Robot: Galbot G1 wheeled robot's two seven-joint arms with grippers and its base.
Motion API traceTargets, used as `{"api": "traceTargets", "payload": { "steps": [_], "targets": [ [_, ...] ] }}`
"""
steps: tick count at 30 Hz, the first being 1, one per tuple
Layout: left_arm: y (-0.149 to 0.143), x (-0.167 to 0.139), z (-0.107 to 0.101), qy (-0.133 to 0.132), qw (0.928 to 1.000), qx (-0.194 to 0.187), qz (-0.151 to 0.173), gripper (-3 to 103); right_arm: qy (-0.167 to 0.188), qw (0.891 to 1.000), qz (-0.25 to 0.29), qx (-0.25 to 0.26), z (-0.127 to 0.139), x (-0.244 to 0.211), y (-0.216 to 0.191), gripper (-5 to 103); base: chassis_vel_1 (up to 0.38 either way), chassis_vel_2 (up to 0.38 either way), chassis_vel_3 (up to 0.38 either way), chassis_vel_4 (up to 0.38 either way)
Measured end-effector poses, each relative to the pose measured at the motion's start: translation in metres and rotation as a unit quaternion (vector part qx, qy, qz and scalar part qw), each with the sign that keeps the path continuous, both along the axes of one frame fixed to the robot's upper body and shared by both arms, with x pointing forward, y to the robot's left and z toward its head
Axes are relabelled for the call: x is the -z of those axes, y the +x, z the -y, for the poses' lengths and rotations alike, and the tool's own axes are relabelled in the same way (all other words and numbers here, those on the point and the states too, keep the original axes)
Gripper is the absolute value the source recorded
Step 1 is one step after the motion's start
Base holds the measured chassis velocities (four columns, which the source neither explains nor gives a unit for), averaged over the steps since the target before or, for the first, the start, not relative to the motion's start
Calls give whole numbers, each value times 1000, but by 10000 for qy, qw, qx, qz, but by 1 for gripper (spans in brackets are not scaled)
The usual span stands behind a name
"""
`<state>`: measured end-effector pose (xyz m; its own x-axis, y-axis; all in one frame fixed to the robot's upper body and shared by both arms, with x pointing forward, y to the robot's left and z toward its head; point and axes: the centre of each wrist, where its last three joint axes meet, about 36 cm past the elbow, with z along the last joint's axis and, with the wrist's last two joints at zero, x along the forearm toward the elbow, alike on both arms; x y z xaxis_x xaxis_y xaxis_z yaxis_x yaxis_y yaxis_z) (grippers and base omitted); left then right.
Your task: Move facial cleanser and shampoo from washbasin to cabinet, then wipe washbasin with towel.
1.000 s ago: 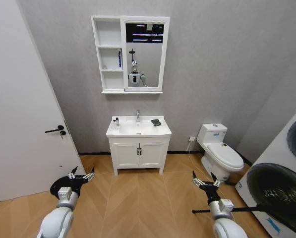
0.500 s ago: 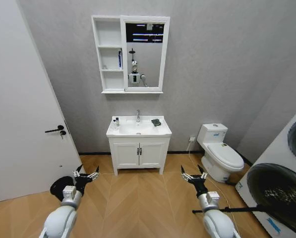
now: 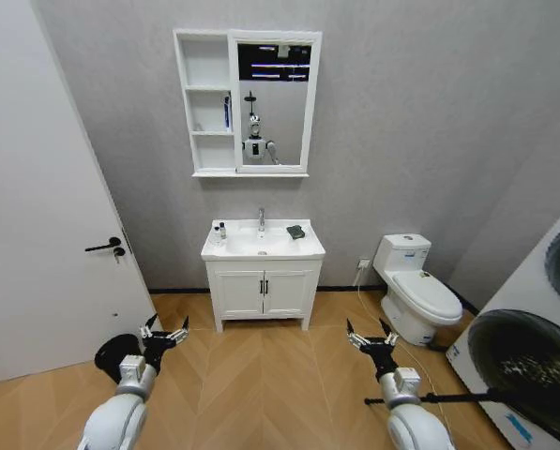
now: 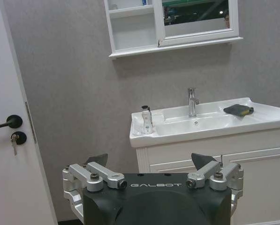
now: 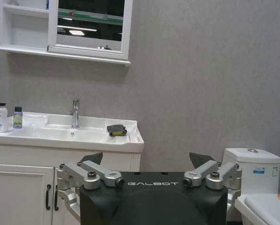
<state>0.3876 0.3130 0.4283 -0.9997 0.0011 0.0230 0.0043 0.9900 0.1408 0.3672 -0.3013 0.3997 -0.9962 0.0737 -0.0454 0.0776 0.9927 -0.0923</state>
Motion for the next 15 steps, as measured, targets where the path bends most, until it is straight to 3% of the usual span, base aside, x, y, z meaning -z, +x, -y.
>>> {"api": "traceTargets", "payload": {
  "steps": [15],
  "targets": [
    [-3,3,1,-8,10000,-22,-35,98,45,10000,-24,-19,-1,2,-2,100,-237,231,236,-240]
  ]
}}
